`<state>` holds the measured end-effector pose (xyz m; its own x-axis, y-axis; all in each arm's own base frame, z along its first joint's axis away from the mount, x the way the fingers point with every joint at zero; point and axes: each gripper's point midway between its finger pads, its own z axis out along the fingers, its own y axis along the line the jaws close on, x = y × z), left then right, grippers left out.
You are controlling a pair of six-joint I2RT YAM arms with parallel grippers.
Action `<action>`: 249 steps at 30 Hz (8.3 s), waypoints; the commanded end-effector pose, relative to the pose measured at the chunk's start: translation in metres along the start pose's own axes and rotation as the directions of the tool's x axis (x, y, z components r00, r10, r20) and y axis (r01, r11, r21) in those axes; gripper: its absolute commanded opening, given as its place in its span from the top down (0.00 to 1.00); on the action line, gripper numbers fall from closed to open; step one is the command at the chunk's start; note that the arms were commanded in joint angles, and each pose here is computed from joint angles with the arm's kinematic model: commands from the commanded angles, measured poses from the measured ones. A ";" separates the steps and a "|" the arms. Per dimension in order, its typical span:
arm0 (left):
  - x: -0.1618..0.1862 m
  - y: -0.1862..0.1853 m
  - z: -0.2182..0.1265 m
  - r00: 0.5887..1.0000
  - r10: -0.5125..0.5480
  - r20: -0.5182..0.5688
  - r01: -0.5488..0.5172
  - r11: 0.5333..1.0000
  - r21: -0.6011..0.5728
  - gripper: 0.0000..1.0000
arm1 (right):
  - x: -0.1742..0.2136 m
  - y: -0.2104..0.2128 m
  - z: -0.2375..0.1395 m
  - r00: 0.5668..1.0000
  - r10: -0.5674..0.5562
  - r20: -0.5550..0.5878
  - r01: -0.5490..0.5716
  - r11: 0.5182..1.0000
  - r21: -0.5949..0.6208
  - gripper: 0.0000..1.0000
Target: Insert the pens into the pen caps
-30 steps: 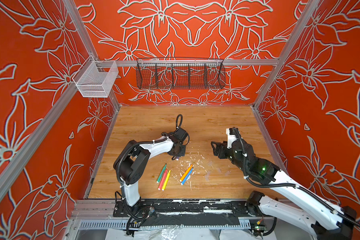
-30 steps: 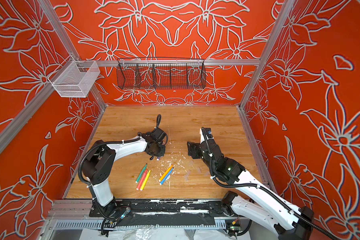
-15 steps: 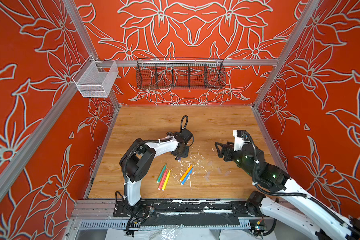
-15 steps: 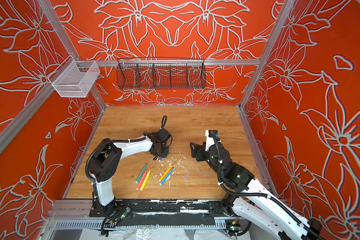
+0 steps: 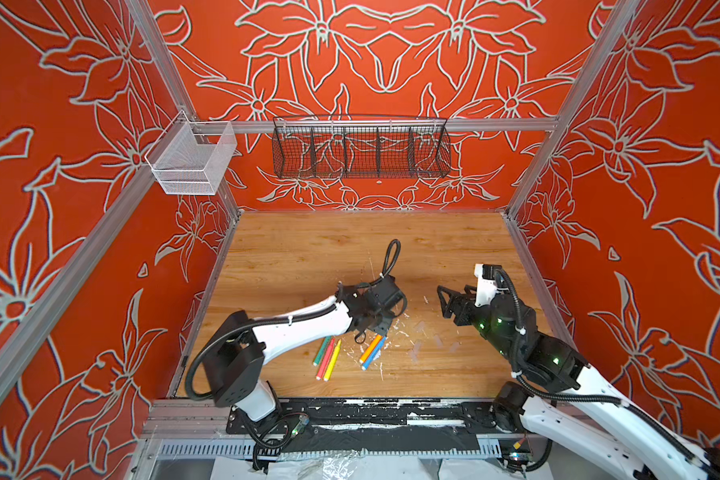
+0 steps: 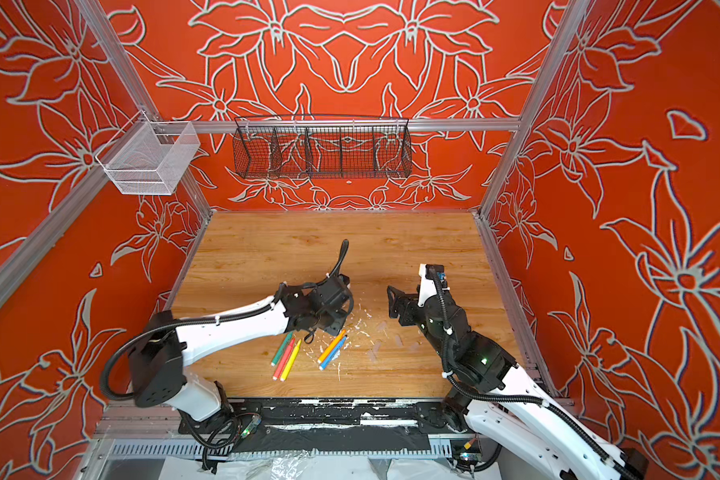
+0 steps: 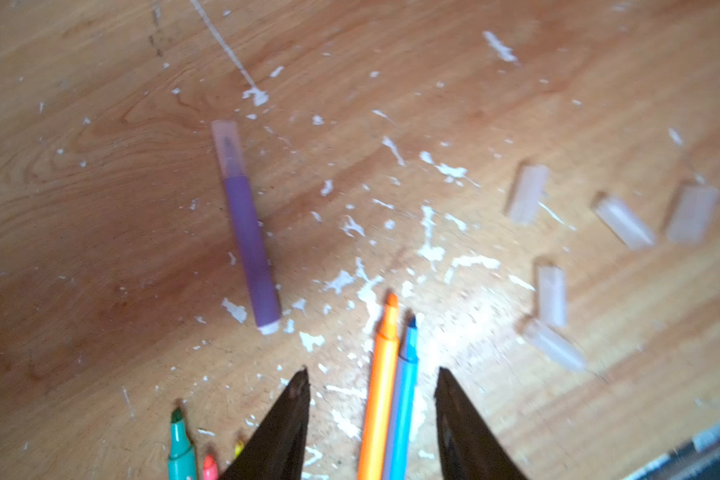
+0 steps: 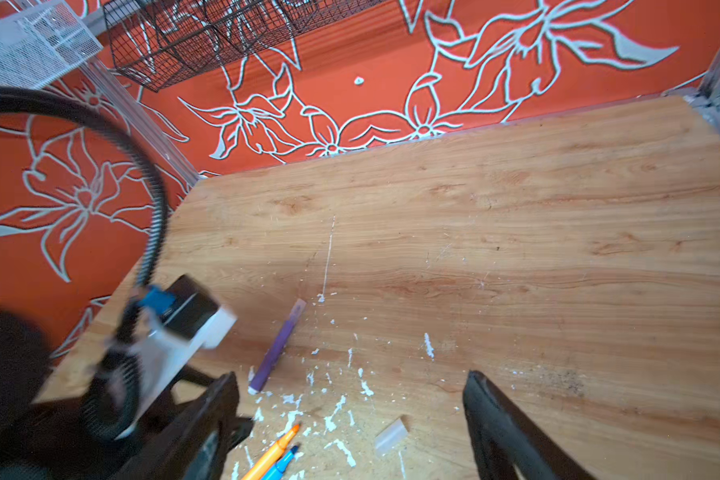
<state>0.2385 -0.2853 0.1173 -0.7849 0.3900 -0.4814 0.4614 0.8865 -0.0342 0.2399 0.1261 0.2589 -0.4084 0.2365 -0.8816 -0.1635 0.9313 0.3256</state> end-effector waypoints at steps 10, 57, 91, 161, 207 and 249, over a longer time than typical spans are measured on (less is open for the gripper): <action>0.081 -0.014 0.030 0.986 0.056 -0.158 -0.066 0.996 -0.055 0.62 | 0.010 -0.081 0.015 0.992 -0.097 0.083 0.061 0.930 0.363 0.07; 0.109 -0.030 0.044 0.974 0.054 -0.222 -0.075 0.993 -0.087 0.74 | 0.018 -0.095 0.022 0.997 0.024 0.069 -0.045 0.947 0.318 0.06; 0.046 -0.035 0.010 0.995 0.052 -0.083 -0.053 0.998 -0.016 0.97 | 0.010 -0.041 -0.010 0.969 0.246 0.028 -0.246 0.969 -0.015 0.13; -0.068 -0.033 -0.027 0.896 0.012 0.444 -0.174 0.929 0.326 1.00 | 0.068 0.074 0.090 0.863 0.399 -0.310 -0.474 0.852 -0.223 0.67; -0.068 -0.041 -0.038 0.877 -0.019 0.481 -0.193 0.901 0.388 1.00 | 0.066 0.092 0.065 0.871 0.412 -0.269 -0.480 0.829 -0.285 0.82; -0.065 0.049 -0.018 0.876 -0.152 0.457 0.070 0.979 0.192 1.00 | 0.239 0.005 -0.015 0.743 0.005 -0.670 -0.098 0.990 -0.102 0.64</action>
<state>0.3046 -0.2660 0.1555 -0.5910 0.0871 -0.8020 0.4709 0.8444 -0.2553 0.1317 0.1834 0.0642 -0.8964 -0.0281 -0.4423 -0.2385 0.8718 0.4280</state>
